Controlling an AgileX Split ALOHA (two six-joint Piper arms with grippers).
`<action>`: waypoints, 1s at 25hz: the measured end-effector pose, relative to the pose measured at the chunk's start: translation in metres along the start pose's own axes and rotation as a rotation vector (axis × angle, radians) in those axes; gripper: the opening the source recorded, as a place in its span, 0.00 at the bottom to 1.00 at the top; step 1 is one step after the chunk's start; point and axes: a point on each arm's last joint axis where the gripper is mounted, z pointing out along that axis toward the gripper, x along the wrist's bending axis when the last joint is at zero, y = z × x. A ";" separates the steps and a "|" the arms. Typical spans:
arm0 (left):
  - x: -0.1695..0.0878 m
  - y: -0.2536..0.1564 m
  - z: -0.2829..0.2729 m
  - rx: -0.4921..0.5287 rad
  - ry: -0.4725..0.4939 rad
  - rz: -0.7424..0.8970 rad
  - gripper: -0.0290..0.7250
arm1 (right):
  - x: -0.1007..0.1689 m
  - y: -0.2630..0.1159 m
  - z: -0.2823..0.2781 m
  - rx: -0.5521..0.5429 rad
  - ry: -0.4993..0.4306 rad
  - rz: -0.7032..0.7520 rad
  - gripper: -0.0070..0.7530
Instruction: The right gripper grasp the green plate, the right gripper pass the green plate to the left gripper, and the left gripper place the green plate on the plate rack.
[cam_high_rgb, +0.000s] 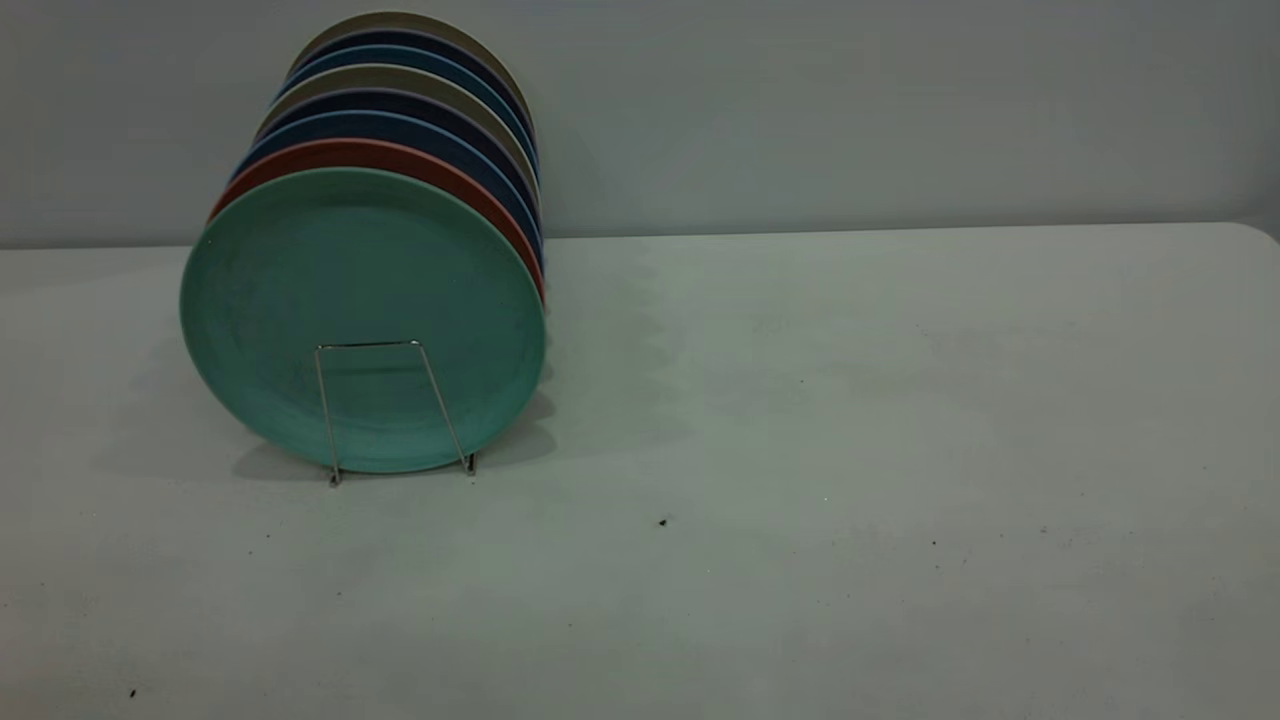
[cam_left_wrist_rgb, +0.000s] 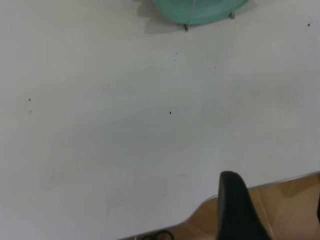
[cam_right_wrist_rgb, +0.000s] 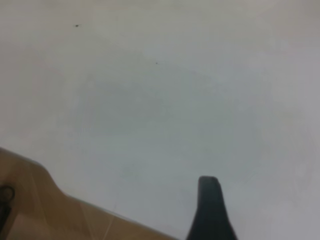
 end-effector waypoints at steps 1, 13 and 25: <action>0.000 0.000 0.000 0.000 0.000 0.000 0.59 | 0.000 0.000 0.000 -0.005 -0.001 0.000 0.75; -0.003 -0.007 -0.006 -0.068 0.060 -0.038 0.59 | 0.003 -0.006 -0.008 -0.065 -0.153 0.092 0.75; -0.003 -0.007 -0.007 -0.077 0.062 -0.038 0.59 | 0.003 -0.006 -0.008 -0.064 -0.166 0.102 0.75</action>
